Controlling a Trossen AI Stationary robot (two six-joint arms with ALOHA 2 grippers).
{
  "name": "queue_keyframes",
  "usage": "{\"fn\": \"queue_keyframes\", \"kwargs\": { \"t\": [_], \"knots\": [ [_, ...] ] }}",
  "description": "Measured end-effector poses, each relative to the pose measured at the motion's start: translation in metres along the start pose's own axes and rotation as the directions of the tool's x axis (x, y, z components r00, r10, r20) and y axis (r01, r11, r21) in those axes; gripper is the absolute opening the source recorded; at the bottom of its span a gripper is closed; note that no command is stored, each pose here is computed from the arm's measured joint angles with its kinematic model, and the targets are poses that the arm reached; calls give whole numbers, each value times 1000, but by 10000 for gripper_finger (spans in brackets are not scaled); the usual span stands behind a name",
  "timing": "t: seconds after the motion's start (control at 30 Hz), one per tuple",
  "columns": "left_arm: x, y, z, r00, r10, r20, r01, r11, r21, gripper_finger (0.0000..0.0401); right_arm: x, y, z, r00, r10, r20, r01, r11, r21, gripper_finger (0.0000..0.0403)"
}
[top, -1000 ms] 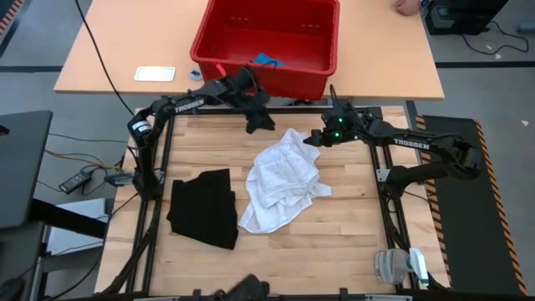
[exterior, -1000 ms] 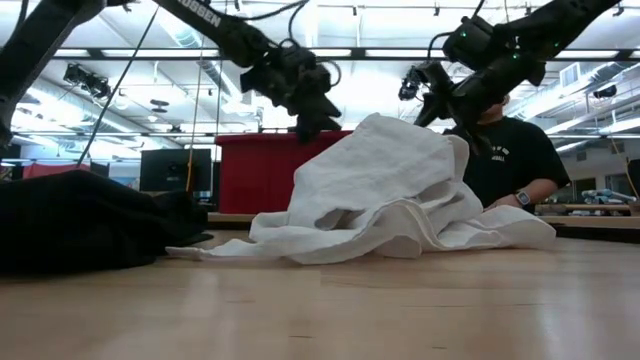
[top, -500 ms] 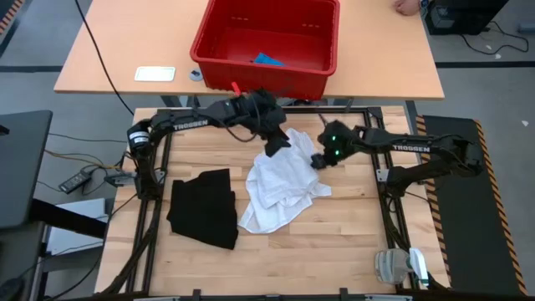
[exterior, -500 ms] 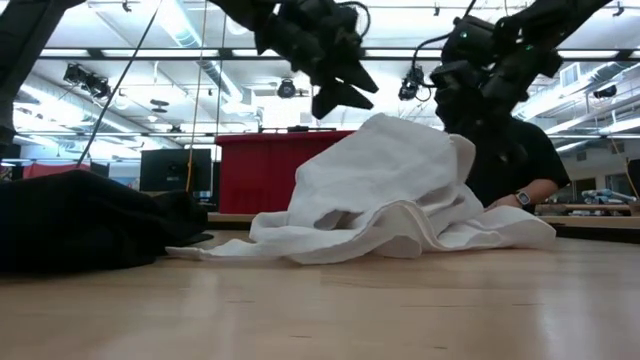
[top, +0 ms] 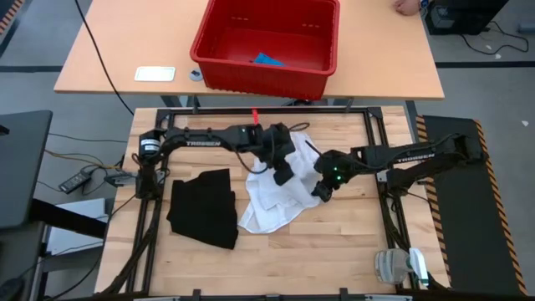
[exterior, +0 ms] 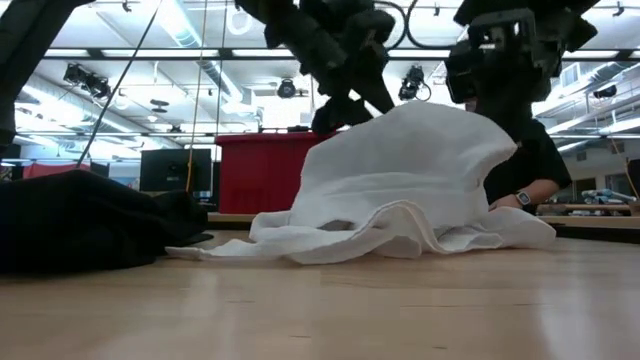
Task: Fold laundry
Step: Fold the white shirt
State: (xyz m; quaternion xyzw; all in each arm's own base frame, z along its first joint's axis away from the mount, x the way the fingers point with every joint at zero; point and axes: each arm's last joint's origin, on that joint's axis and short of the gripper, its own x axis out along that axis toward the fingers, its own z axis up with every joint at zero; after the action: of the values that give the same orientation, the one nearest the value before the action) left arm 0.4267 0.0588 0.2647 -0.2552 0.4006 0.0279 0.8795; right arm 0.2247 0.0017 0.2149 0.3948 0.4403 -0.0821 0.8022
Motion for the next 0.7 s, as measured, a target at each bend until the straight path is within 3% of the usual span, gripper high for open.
{"fn": "queue_keyframes", "kwargs": {
  "t": [0.1,0.27,0.47,0.7],
  "knots": [
    [-5,-14,2,998,-28,52,31,998,-46,91,1,9,-3,999,42,13,-41,999,-35,171],
    [-33,-41,9,979,-73,191,78,997,-18,10,-1,23,-8,997,73,14,-71,994,-77,168],
    [-86,-52,16,938,5,348,-8,1000,7,3,-22,33,-16,997,20,71,-13,995,-98,158],
    [-131,-40,30,869,23,493,-52,998,45,4,-79,37,-18,953,-112,283,131,990,-50,146]
  ]
}}
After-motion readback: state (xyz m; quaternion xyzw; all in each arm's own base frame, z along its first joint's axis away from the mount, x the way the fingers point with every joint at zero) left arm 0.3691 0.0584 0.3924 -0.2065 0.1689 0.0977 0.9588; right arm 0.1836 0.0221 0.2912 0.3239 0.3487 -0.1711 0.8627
